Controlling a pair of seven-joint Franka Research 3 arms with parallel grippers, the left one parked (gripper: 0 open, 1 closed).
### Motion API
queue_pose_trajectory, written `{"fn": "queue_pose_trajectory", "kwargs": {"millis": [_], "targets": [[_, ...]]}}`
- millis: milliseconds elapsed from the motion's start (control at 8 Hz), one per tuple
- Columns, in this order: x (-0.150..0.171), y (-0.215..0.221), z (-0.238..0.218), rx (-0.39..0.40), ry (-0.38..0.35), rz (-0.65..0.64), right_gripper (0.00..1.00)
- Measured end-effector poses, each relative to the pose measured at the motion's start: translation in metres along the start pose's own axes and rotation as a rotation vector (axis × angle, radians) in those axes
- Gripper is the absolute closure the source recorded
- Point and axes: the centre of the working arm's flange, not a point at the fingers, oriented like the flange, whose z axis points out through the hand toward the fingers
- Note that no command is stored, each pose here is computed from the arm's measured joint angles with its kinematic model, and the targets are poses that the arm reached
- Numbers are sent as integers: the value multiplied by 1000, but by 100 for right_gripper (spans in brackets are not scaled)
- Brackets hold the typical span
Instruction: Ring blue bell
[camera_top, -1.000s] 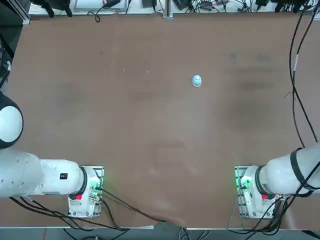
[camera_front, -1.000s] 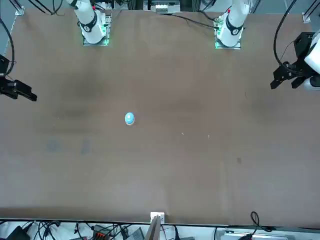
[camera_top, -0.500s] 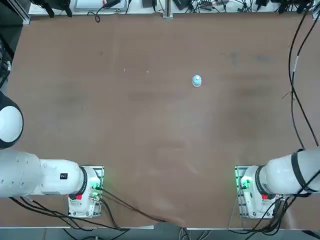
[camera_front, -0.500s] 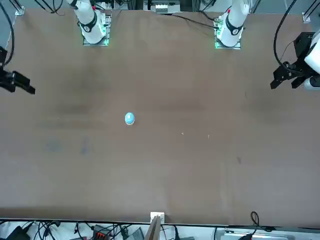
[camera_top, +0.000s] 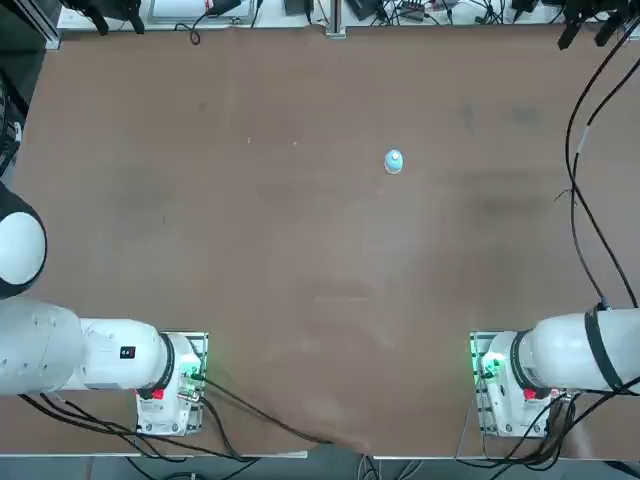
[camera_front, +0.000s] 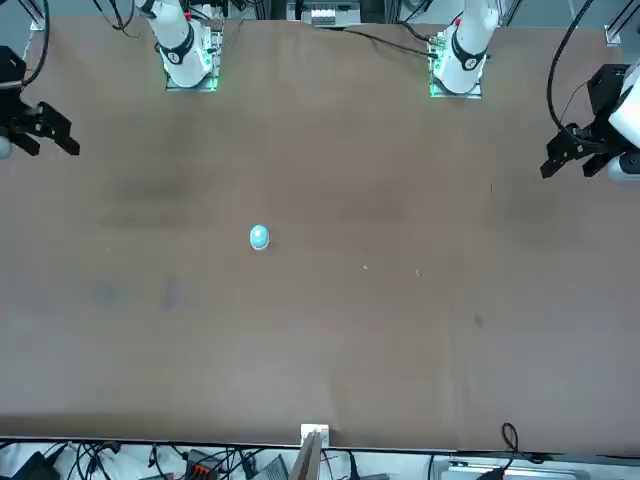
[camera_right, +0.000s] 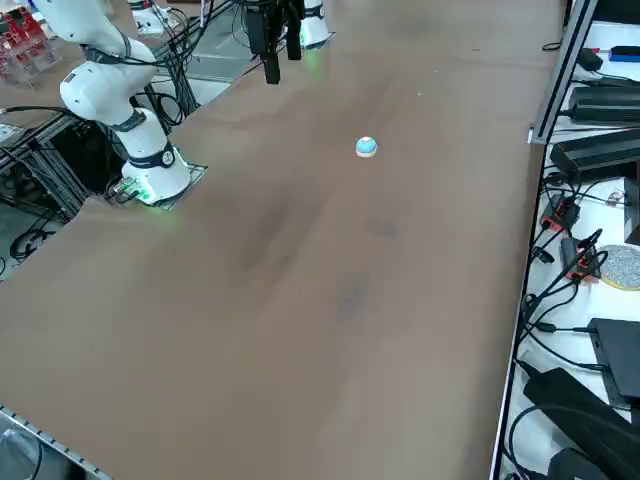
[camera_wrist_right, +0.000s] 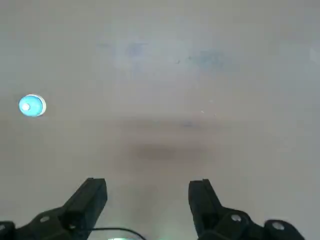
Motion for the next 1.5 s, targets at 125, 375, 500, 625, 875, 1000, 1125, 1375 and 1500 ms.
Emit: {"fn": "queue_pose_trajectory", "kwargs": {"millis": [125,375,500,625,875,1000,1125,1375,1500], "targets": [[1,-1,1,0,-2,-3,0],[2,0,-1,-3,7,-3,0],[3,1,-5,-4,15,-2,0],[6,2,-8,-4,10,-1,0],[13,6,-10,-5,-9,3,0],[18,7,-8,-7,-15,4,0],[22,7,-5,-7,-21,3,0],[25,7,-4,-8,-21,3,0],[26,7,-7,-8,-15,3,0]]}}
